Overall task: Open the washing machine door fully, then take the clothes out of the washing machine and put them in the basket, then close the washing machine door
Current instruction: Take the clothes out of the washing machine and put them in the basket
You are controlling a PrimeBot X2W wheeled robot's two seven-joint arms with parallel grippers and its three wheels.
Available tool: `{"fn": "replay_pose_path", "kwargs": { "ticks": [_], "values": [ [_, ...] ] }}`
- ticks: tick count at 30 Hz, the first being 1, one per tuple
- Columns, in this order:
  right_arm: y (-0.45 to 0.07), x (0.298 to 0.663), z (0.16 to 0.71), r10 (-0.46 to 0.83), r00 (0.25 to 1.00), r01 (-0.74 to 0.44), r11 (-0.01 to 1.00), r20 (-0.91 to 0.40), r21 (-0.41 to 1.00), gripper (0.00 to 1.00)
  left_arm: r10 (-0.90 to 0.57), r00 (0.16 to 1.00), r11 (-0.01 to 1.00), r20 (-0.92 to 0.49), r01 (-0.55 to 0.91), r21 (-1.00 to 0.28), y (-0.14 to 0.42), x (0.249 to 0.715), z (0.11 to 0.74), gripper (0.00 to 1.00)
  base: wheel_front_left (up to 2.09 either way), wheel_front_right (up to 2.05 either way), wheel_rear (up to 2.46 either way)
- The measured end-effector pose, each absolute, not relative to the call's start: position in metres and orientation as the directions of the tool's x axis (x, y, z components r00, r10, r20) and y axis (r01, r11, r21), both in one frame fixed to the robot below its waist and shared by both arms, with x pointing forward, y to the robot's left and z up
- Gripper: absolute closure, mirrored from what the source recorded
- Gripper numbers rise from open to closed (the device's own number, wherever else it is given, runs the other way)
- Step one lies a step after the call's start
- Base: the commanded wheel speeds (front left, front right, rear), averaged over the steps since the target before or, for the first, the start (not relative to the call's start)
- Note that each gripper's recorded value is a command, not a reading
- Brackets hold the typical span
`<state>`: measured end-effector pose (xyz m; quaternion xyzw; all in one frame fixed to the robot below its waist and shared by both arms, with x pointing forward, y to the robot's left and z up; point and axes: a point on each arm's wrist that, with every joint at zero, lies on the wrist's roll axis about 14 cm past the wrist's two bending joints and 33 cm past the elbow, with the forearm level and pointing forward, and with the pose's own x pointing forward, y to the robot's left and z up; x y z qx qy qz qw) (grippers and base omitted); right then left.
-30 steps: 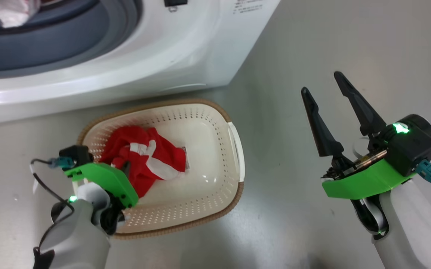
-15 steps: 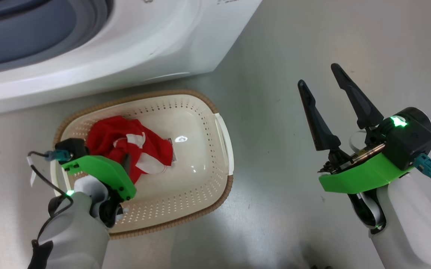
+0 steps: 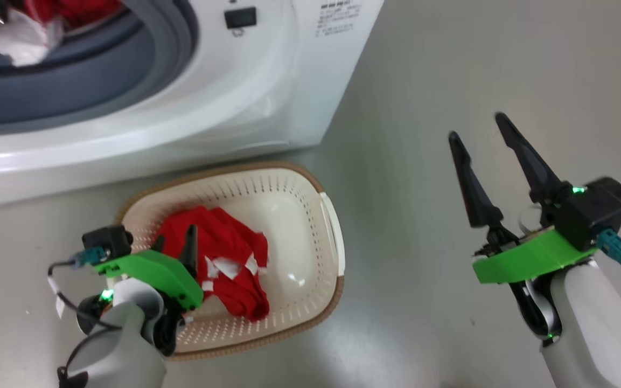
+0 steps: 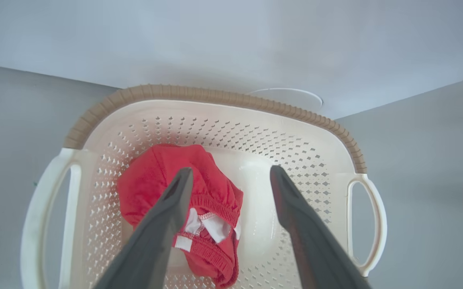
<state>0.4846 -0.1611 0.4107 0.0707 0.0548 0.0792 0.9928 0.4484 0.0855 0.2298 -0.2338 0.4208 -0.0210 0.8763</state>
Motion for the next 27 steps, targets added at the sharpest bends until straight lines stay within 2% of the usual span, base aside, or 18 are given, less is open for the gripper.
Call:
{"fn": "replay_pose_path", "kwargs": {
  "ticks": [8,14,22,27],
  "values": [
    [-0.165,0.465,0.438,0.134,0.989,-0.125,0.983,-0.060,0.135,0.00,-0.200,0.796,0.904,-0.572,-0.076,-0.421,0.108,0.456,0.289,0.00,0.00,0.00,0.00],
    [-0.162,0.458,0.463,0.143,0.990,-0.142,0.984,-0.005,0.106,0.00,-0.136,0.923,0.881,-0.359,-0.053,-0.469,0.135,0.477,0.357,0.00,0.00,0.00,0.00],
    [-0.163,0.449,0.496,0.132,0.988,-0.139,0.987,0.078,0.080,0.00,-0.078,0.985,0.887,-0.157,-0.004,-0.463,0.155,0.465,0.423,0.00,0.00,0.00,0.00],
    [-0.173,0.436,0.507,0.098,0.990,-0.107,0.991,0.102,0.078,0.00,-0.048,0.996,0.918,-0.076,0.014,-0.397,0.169,0.448,0.450,0.00,0.00,0.00,0.00]
  ]
}}
